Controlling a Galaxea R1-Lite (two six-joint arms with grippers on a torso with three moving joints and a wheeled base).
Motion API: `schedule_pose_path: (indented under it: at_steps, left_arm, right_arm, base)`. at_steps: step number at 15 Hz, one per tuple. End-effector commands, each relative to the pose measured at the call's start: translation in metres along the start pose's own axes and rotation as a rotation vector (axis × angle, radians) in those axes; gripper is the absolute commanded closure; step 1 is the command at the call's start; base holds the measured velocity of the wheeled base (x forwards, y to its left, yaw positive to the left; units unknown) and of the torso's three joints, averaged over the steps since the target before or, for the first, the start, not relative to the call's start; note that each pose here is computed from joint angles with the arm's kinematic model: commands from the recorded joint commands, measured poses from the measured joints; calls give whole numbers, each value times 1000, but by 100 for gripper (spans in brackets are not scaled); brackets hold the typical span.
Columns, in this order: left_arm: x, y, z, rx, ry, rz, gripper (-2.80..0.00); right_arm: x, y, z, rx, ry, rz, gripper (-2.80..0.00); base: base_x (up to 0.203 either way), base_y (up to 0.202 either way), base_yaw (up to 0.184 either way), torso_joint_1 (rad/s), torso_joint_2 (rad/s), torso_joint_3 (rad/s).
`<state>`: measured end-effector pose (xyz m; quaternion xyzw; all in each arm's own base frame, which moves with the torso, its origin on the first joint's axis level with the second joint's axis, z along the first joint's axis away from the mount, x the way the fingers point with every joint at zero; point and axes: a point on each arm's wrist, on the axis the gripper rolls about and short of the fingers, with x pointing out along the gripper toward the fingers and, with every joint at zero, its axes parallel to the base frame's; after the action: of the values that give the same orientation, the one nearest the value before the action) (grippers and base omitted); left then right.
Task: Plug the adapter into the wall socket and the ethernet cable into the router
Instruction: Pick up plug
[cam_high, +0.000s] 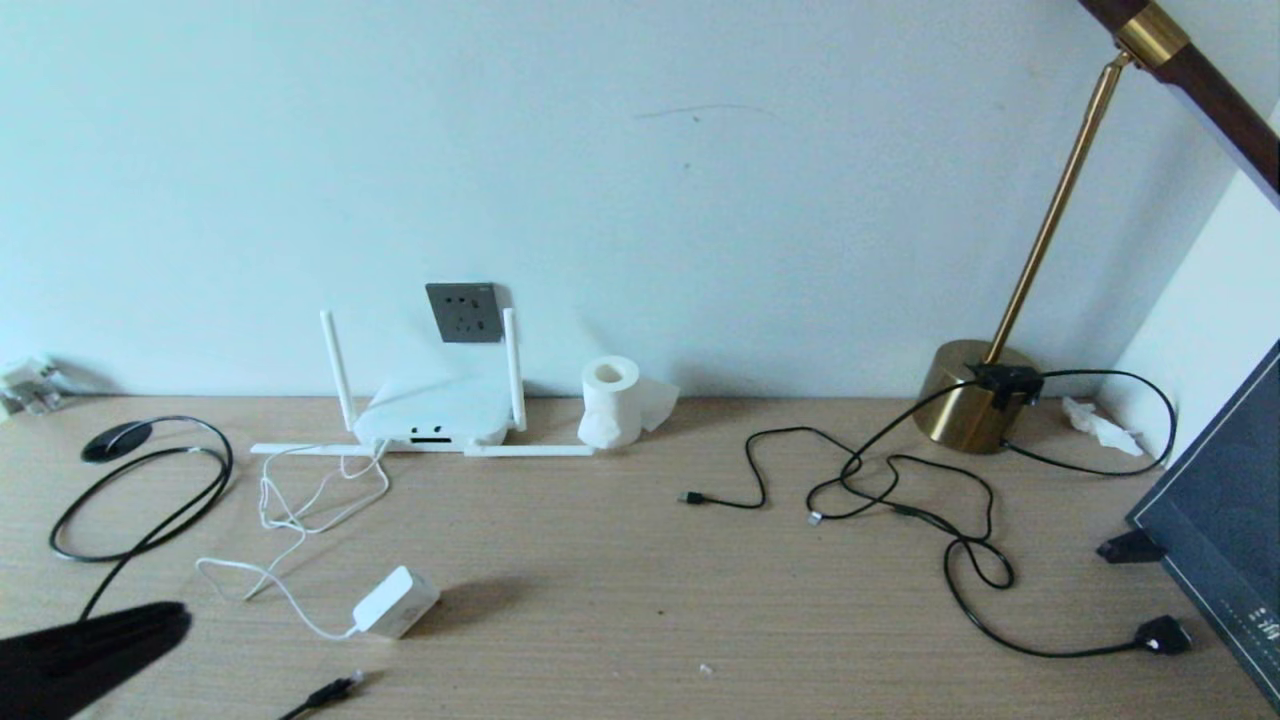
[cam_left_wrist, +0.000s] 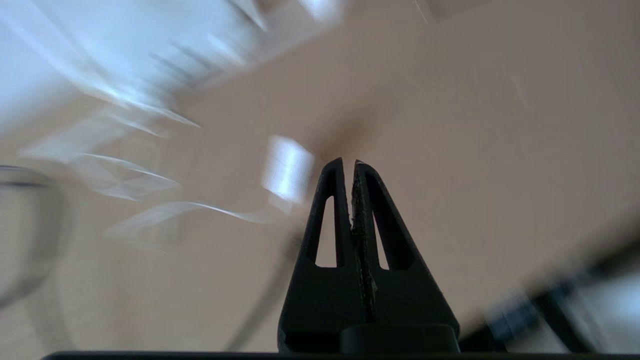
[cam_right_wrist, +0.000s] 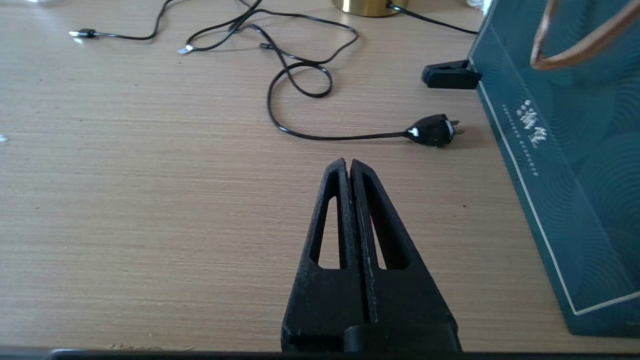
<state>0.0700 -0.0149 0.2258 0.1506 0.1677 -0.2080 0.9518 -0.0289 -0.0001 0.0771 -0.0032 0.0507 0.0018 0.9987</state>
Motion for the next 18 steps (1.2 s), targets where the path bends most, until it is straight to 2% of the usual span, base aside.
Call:
schedule_pose_path:
  at_steps: [1, 3, 4, 7, 9, 10, 12, 18]
  left_arm:
    - [51, 9, -1, -15, 236, -139, 0]
    - [77, 12, -9, 30, 372, -250, 0]
    - [90, 15, -13, 62, 421, -288, -280]
    - [122, 31, -19, 146, 490, -358, -280]
    - [141, 47, -24, 207, 488, -358, -280]
    - [152, 58, -28, 256, 468, -337, -280]
    - [162, 75, -36, 393, 441, -318, -280]
    - [180, 74, -38, 416, 453, -395, -280]
  right_arm:
    - [0, 0, 0, -1, 1, 0, 0]
    - [0, 0, 0, 0, 1, 0, 0]
    - [0, 0, 0, 0, 1, 0, 0]
    - [0, 0, 0, 0, 1, 0, 0]
    - [0, 0, 0, 0, 1, 0, 0]
    - [0, 0, 0, 0, 1, -1, 0]
    - [0, 0, 0, 0, 1, -1, 0]
    - [0, 0, 0, 0, 1, 0, 0]
  base:
    - [0, 0, 0, 0, 0, 0]
    - [0, 0, 0, 0, 0, 0]
    - [0, 0, 0, 0, 0, 0]
    - [0, 0, 0, 0, 0, 0]
    - [0, 0, 0, 0, 0, 0]
    - [0, 0, 0, 0, 0, 0]
    - [0, 0, 0, 0, 0, 0]
    - [0, 0, 0, 0, 0, 0]
